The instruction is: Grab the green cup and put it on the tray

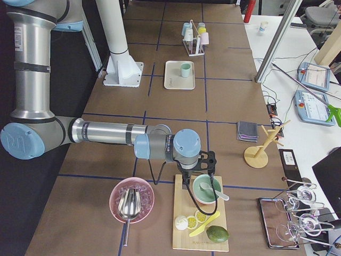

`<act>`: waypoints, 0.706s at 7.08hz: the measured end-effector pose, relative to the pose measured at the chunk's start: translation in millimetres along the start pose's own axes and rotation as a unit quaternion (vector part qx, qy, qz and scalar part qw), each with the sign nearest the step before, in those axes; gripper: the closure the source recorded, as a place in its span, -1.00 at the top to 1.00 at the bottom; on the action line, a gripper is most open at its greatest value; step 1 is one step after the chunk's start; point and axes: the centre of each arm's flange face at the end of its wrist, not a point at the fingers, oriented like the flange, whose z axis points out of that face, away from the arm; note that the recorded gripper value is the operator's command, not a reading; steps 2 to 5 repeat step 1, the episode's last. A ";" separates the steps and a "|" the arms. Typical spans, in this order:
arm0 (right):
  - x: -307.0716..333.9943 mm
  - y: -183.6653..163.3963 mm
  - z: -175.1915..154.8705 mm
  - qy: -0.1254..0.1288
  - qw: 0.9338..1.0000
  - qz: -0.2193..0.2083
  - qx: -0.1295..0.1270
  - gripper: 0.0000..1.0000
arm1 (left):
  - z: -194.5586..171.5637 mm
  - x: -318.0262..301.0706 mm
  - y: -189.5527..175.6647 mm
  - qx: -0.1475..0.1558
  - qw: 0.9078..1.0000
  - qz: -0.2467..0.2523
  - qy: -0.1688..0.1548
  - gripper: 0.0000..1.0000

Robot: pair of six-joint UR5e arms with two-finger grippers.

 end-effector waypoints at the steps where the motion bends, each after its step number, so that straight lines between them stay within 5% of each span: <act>1: -0.2 -0.3 -0.1 0.000 1.000 0.000 0.000 1.00 | -0.2 0.1 -0.2 0.000 1.000 0.000 0.000 1.00; 5: -0.2 -0.3 -0.1 0.000 1.000 0.000 0.000 1.00 | -0.2 0.1 -0.2 0.000 1.000 0.000 0.000 1.00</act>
